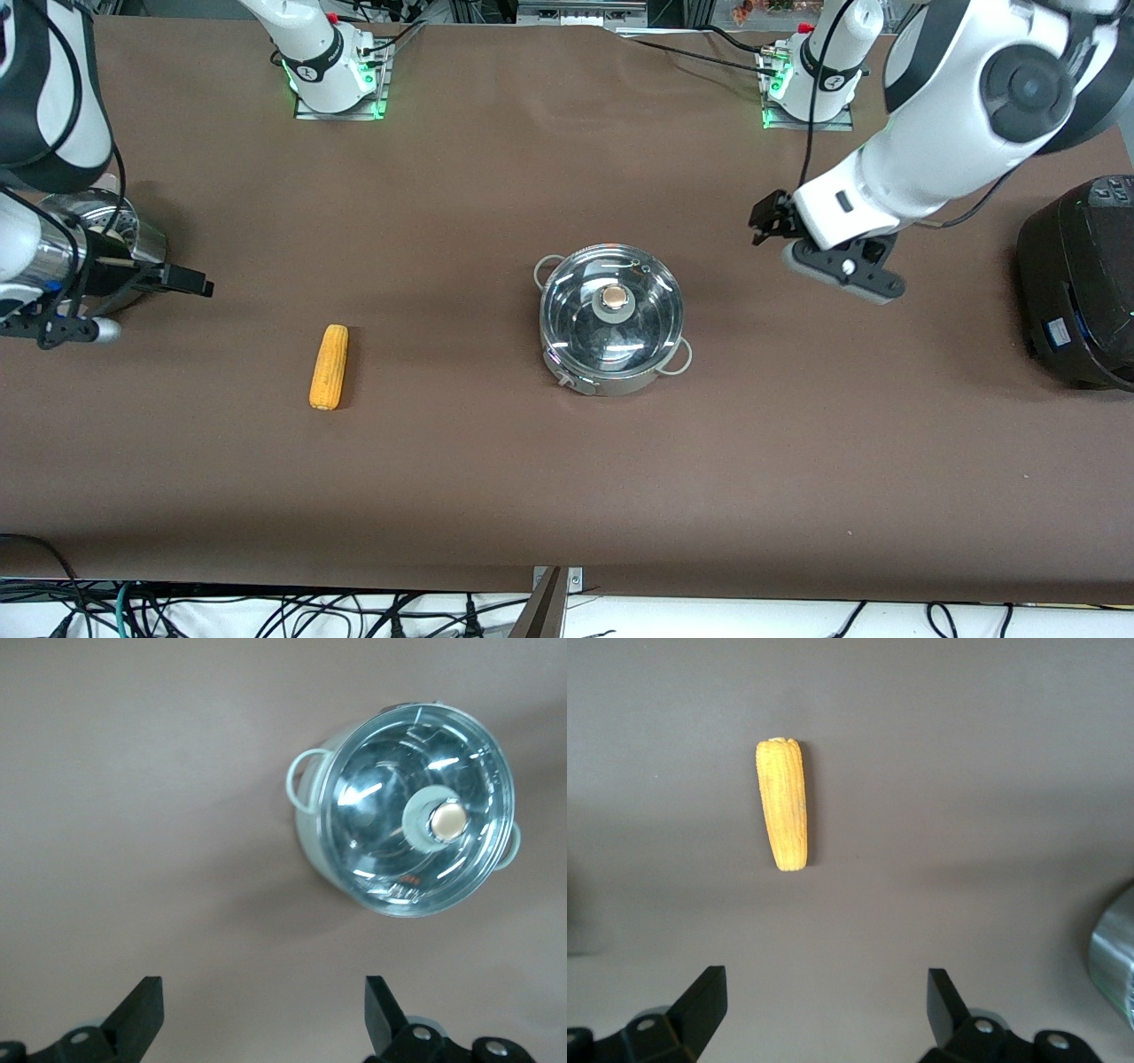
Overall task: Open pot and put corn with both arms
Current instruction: 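Reach the left gripper to the lid knob while the right gripper reaches the corn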
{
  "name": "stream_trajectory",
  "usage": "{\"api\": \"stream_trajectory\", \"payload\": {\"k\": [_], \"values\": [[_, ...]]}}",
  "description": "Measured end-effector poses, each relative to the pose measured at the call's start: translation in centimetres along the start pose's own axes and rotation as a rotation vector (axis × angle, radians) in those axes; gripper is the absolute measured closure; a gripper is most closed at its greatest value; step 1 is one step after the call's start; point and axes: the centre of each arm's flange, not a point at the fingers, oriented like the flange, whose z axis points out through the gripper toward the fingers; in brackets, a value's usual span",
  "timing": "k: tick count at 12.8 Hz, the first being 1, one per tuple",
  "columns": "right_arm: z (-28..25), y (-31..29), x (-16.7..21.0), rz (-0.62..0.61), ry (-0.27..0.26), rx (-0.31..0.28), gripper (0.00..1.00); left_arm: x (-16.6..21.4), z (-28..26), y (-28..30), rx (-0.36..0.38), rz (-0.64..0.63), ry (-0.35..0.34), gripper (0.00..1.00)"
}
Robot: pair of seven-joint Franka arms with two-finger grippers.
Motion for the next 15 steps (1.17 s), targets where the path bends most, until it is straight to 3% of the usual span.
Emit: {"api": "stream_trajectory", "payload": {"k": [4,7,10,15], "values": [[4.1,-3.5,2.6,-0.053,0.044,-0.006,0.00,4.0,5.8,8.0,-0.003,-0.108,0.048,0.00],[8.3,-6.8,4.4,-0.049,0.076,-0.010,0.00,4.9,11.5,13.8,-0.001,-0.119,0.055,0.00],[11.4,-8.6,5.4,-0.045,0.100,-0.011,0.00,6.0,14.3,13.6,0.040,-0.114,0.071,0.00],[17.2,-8.0,6.3,-0.036,0.174,-0.009,0.00,6.9,18.3,12.6,0.057,-0.129,0.031,0.00]]}}
